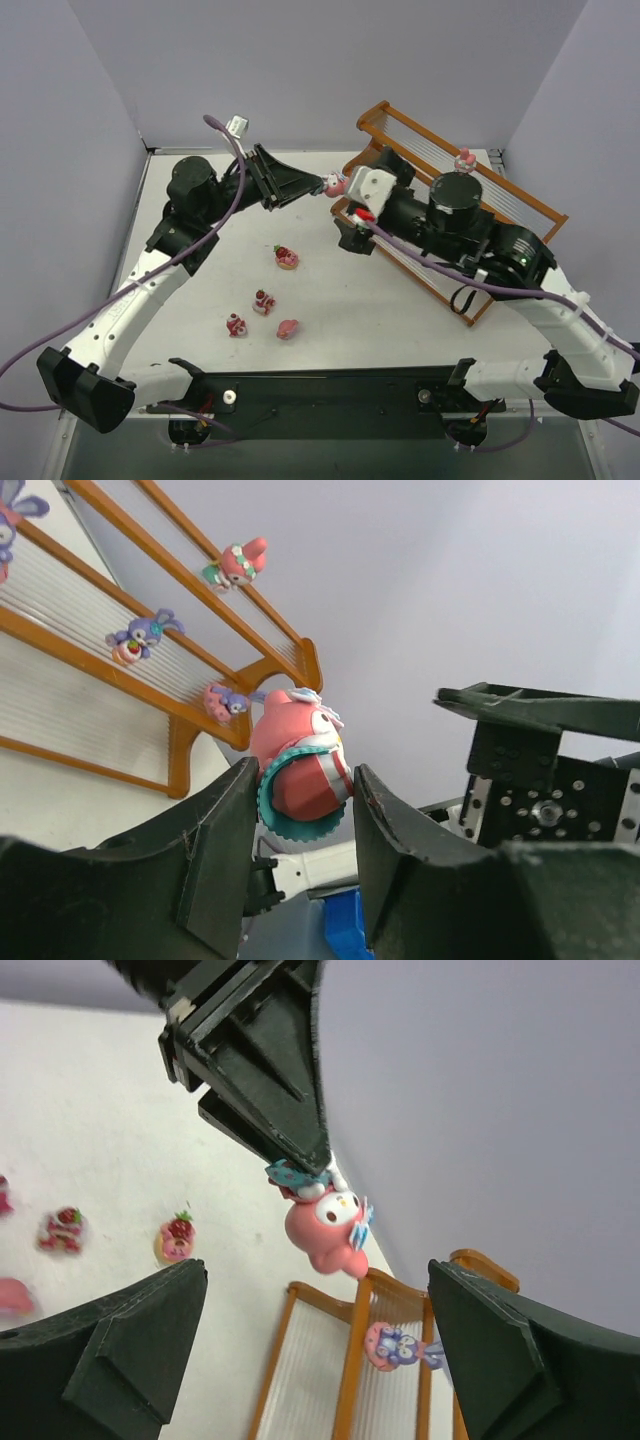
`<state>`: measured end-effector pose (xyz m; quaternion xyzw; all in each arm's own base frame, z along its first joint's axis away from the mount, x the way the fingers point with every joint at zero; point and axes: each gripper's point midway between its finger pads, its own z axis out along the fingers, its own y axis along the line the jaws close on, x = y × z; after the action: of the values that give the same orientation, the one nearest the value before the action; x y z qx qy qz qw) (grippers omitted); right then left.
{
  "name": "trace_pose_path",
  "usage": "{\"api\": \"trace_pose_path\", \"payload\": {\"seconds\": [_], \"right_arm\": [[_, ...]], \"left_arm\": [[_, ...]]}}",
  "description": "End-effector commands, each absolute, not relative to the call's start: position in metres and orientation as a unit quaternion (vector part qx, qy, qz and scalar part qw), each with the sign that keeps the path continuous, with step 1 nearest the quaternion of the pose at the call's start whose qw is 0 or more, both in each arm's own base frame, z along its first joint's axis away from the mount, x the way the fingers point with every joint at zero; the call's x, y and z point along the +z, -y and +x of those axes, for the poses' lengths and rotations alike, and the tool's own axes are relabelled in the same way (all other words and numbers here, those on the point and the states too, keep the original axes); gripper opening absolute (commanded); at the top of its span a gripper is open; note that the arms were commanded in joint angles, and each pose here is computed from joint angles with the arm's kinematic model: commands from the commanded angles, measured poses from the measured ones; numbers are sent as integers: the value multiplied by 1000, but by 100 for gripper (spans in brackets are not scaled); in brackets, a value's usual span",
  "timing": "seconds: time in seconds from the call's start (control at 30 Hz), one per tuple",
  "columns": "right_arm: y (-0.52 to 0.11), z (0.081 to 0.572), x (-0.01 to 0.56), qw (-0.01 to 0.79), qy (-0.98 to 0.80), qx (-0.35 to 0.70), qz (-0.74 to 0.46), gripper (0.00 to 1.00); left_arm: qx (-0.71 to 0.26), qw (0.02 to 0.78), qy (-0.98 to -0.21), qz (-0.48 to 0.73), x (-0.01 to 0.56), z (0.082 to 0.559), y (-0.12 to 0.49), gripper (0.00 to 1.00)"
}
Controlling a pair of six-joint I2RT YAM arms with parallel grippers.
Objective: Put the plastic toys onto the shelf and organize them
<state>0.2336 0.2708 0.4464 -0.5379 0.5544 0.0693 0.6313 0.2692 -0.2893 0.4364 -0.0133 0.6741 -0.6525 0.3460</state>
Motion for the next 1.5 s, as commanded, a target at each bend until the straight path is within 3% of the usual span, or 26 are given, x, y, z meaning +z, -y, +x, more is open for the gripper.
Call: {"api": "trace_pose_path", "payload": {"seconds": [0.0,0.1,0.2,0.23,0.4,0.67,0.8,0.87,1.47], "right_arm": [[-246,221,514,690,-590,197,-370,99],[-234,238,538,655,-643,329,-223,96],[-255,245,545,596,-650,443,-160,88],[-263,243,548,549,-654,507,-116,87],[-296,256,566,472,-597,647,-54,77],[-298,268,562,470,-599,647,-16,67],[-301,268,560,465,-592,659,-10,48],[-301,267,560,466,-589,660,-10,43],[-318,271,543,437,-613,658,-15,43]], "left_arm": [[-640,459,-616,15,487,259,266,0],[-632,497,-595,16,497,257,257,0],[-635,529,-562,33,514,248,251,0],[-637,540,-549,39,517,247,249,0],[-642,584,-492,66,537,234,241,0],[-658,617,-425,78,555,216,231,0],[-658,628,-411,72,558,214,226,0],[-654,632,-410,67,558,215,224,0],[-651,656,-379,49,557,217,216,0]]}}
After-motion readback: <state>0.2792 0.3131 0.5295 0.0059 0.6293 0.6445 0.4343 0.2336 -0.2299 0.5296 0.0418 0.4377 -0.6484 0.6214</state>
